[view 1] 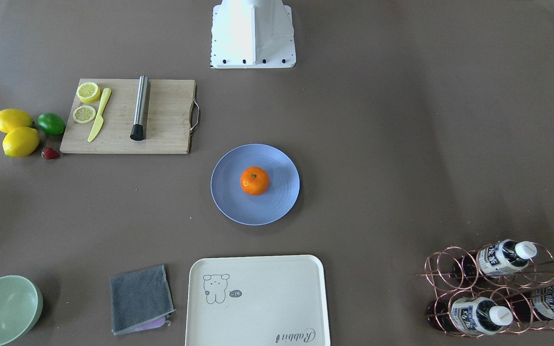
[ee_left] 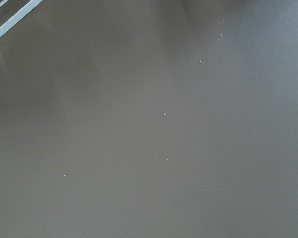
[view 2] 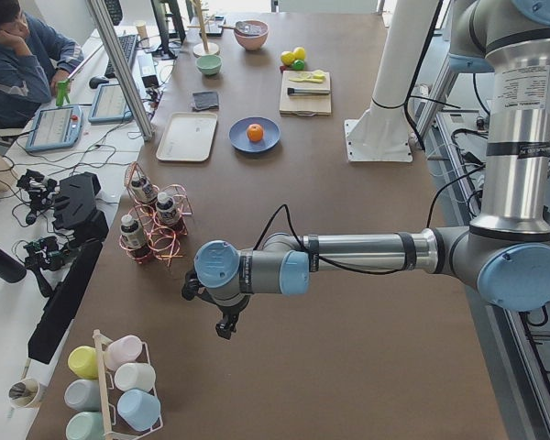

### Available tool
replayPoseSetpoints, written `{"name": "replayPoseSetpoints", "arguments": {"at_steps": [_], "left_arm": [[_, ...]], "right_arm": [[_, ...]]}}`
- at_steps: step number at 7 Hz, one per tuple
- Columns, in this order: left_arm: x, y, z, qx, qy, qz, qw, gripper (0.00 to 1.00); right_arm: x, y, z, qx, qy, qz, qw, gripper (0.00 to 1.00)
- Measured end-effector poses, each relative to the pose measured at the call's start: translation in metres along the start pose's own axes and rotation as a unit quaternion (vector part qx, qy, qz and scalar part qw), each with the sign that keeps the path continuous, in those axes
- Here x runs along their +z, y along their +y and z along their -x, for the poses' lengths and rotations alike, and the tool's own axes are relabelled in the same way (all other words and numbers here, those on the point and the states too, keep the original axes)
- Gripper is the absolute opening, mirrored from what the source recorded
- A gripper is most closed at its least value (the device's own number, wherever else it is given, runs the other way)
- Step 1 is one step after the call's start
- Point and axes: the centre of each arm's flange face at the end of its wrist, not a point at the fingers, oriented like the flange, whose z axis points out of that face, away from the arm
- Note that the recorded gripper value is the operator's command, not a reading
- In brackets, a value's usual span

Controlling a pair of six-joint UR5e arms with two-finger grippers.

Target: Pick orange to plate

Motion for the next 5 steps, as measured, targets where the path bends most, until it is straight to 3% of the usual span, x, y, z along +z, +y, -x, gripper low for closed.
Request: {"name": "replayPoseSetpoints", "arguments": {"at_steps": [5], "left_arm": [[-0.0008,0.0024,0.0018,-0.003,-0.001,-0.001,1.0,0.98]], "right_arm": [[-0.0004,-0.0005,0.0005,-0.001,0.0,-0.001,1.0,1.0]]}}
